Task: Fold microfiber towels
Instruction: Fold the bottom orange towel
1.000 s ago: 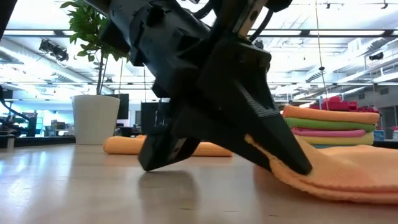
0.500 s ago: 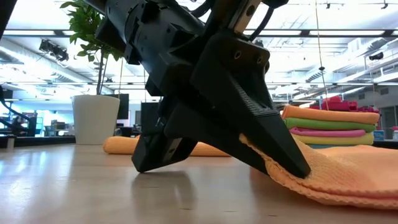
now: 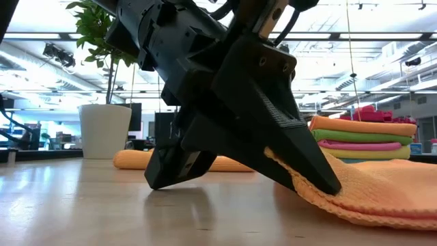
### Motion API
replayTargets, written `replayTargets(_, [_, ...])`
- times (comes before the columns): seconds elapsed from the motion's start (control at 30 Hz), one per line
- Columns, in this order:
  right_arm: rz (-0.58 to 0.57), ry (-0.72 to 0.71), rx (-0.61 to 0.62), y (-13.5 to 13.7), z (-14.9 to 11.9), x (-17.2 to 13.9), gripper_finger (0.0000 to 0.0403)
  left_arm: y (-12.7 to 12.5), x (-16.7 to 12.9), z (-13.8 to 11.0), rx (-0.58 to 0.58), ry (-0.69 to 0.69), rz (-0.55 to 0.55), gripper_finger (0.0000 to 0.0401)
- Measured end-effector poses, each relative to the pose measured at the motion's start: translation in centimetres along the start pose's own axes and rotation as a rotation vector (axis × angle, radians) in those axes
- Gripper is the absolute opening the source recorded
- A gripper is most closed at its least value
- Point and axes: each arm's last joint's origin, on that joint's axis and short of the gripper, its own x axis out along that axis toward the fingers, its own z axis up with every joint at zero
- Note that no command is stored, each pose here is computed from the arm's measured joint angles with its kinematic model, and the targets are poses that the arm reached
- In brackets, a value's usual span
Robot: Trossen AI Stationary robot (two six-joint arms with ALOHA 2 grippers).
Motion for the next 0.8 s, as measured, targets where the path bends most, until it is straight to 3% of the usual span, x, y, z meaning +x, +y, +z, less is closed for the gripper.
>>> replayTargets(0.17, [0.014, -0.018, 0.012, -0.1, -0.8, 0.3, 0.0136, 0.1, 0.0, 0.2, -0.07, -0.006, 0.006, 0.0019])
replayTargets(0.37, [0.002, -0.023, 0.071, -0.3, -0.9, 0.3, 0.0017, 0.0, 0.0, 0.2, -0.167, -0.003, -0.013, 0.0009])
replayTargets(0.53, [0.101, -0.061, 0.165, 1.3, 0.2, -1.4, 0.0007, -2.5, 0.1, -1.4, -0.3, 0.054, -0.228, 0.0017])
replayTargets(0.67, [0.217, -0.194, 0.281, 2.8, 1.2, -4.0, 0.0005, -4.6, 0.0, -4.3, -0.493, 0.131, -0.381, 0.0009])
replayTargets(0.8, [0.201, -0.283, 0.4, 3.2, 1.0, -6.0, 0.0005, -6.7, -0.8, -6.9, -0.741, 0.15, -0.499, 0.0016])
